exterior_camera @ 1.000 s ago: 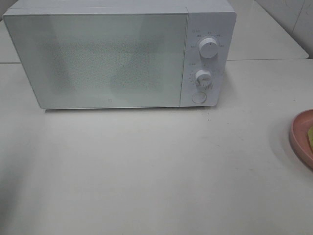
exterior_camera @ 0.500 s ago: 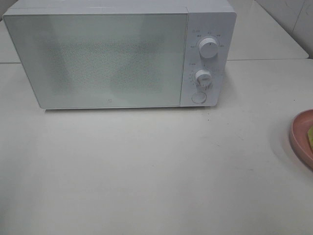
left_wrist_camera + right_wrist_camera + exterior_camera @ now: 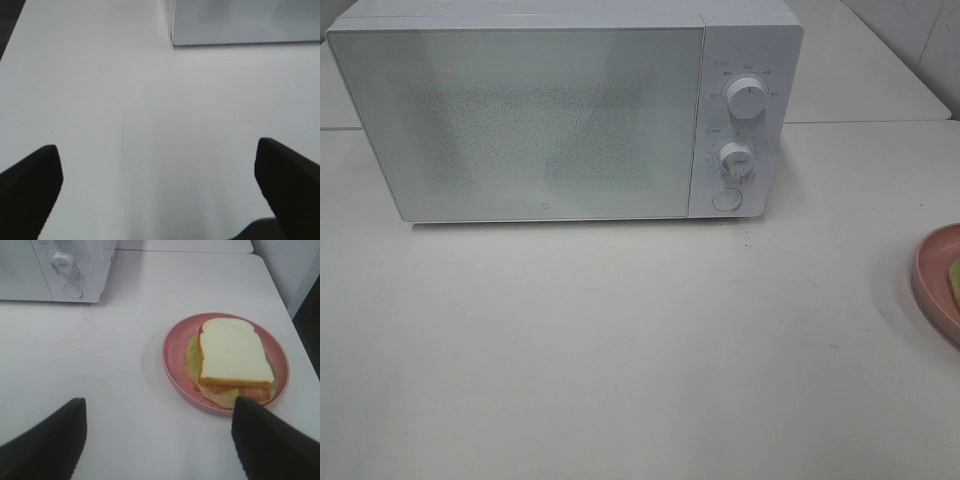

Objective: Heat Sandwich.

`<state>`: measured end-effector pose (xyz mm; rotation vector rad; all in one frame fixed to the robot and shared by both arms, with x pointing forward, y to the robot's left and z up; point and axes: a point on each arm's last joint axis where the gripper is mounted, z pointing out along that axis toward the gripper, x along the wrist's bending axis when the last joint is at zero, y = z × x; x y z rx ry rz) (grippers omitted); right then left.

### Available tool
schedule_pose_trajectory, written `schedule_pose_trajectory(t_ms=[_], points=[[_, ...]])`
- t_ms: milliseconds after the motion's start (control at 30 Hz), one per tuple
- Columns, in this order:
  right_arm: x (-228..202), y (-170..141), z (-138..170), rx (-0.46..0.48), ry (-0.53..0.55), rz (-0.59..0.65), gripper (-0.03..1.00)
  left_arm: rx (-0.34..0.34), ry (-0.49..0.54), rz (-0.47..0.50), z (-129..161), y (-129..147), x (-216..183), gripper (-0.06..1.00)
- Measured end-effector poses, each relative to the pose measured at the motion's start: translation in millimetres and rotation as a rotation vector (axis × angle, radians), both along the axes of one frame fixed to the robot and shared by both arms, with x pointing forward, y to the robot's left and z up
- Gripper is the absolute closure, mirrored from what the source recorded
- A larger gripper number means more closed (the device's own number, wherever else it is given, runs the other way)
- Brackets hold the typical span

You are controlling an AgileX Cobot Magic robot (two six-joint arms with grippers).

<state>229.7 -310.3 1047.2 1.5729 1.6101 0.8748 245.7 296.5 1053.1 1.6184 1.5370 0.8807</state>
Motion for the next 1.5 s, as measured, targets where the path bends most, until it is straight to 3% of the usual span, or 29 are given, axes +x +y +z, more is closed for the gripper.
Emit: schedule_pose_trajectory(t_ms=[167, 1500], points=[[0.0, 0.0, 0.0, 0.000, 0.000, 0.000, 0.20, 0.000, -0.073, -0.001, 0.1, -0.2, -11.3, -0.04], [0.0, 0.0, 0.0, 0.000, 0.000, 0.000, 0.20, 0.000, -0.074, -0.001, 0.1, -0.2, -11.5, -0.04]])
